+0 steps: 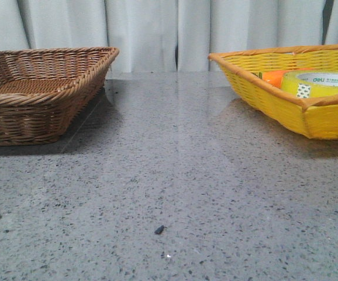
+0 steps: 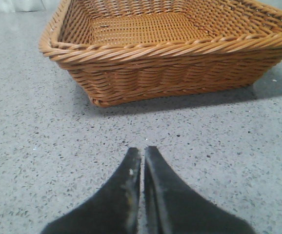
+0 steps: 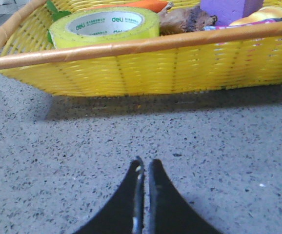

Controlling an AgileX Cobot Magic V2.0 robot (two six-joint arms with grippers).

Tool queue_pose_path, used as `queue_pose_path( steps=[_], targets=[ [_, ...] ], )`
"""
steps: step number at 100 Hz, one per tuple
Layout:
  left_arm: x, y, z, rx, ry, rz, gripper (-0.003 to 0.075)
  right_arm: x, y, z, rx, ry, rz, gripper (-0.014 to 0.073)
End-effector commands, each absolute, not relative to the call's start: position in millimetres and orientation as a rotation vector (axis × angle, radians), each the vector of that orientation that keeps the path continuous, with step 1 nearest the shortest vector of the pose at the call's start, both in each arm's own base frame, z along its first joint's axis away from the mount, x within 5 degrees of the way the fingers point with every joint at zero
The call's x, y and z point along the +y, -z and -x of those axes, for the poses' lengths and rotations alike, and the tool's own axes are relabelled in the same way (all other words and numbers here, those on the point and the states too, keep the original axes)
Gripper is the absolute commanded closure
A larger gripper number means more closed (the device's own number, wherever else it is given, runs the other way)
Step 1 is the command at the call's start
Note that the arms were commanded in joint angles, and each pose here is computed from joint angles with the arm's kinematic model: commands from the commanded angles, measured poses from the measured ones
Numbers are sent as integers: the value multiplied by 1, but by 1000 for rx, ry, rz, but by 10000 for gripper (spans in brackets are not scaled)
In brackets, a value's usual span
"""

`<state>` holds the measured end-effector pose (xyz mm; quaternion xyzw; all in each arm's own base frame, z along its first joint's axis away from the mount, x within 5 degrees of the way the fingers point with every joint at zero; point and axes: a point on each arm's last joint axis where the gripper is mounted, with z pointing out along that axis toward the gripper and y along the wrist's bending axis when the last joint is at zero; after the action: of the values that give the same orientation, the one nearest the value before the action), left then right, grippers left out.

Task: Transfer tape with both arms

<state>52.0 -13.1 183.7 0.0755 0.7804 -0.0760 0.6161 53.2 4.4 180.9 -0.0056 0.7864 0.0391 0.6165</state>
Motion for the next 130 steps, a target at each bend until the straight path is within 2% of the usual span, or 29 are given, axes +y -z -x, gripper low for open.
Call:
queue_pose_path(
  steps=[1, 14, 21, 28, 40, 47, 61, 78, 122, 130],
  targets=[
    [-12, -187, -52, 1722, 182, -147, 741, 3, -182, -54, 1732, -67, 19, 669],
    [-12, -187, -52, 1718, 182, -147, 741, 3, -189, -55, 1656, -66, 16, 669],
    [-13, -190, -52, 1696, 238, -102, 741, 3, -193, -55, 1615, -68, 13, 669],
    [-15, -194, -52, 1661, 368, 3, 741, 3, -197, -55, 1565, -67, 11, 669],
    [-18, -201, -52, 1591, 689, 277, 741, 2, -207, -55, 1452, -76, -3, 669],
    [-18, -203, -52, 1565, 773, 355, 741, 1, -213, -54, 1387, -130, -62, 669],
    [-17, -204, -52, 1541, 783, 381, 741, 1, -215, -54, 1367, -158, -94, 669],
    [-16, -205, -52, 1534, 786, 388, 741, 2, -206, -55, 1469, -170, -90, 669],
    [-16, -205, -52, 1529, 781, 390, 741, 2, -207, -55, 1450, -202, -124, 669],
    [-15, -210, -51, 1497, 815, 424, 741, 1, -210, -54, 1412, -317, -236, 669]
  ],
)
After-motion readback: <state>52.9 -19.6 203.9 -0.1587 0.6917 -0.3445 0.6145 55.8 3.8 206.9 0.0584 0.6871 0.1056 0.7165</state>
